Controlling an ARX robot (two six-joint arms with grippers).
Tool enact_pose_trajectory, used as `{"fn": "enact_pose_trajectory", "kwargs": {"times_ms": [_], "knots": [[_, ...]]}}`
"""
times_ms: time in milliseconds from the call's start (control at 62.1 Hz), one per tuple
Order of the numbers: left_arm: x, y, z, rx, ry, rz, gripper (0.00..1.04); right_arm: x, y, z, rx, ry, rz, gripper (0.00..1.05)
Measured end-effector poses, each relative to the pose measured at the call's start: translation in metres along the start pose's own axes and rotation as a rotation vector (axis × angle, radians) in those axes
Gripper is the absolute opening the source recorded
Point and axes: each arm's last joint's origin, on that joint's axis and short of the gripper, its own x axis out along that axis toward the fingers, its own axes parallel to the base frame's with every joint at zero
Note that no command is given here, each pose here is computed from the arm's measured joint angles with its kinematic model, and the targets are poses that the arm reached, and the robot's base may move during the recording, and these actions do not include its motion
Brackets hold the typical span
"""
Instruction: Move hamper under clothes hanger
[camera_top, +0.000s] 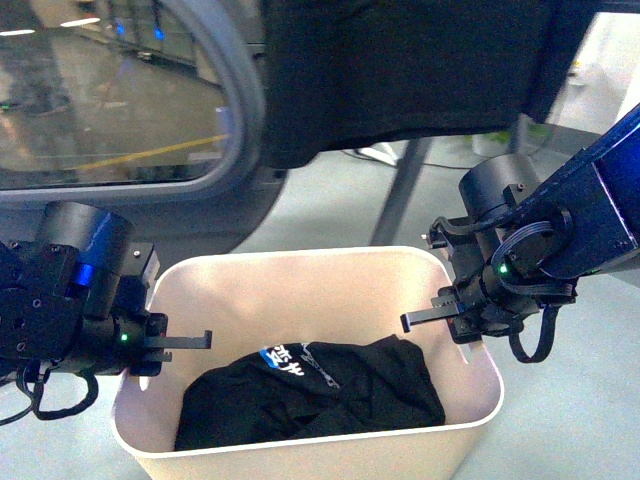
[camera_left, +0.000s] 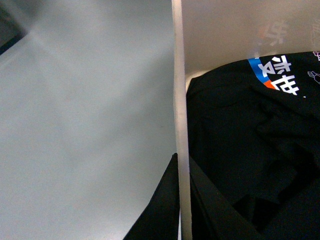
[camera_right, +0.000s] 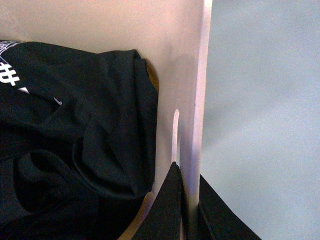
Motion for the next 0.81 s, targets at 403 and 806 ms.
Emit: {"fn": "enact_pose_trajectory", "kwargs": {"times_ms": [403, 806], "knots": [[-0.0002, -0.0017, -0.0002, 0.002, 0.001, -0.009, 0.04, 0.0001, -0.0027, 0.0002, 0.004, 0.0, -0.006, 0.03], [-0.0003, -0.0011, -0.0001, 0.001, 0.0, -0.008, 0.04, -0.0004, -0.002, 0.0005, 0.003, -0.001, -0.005, 0.03]]}}
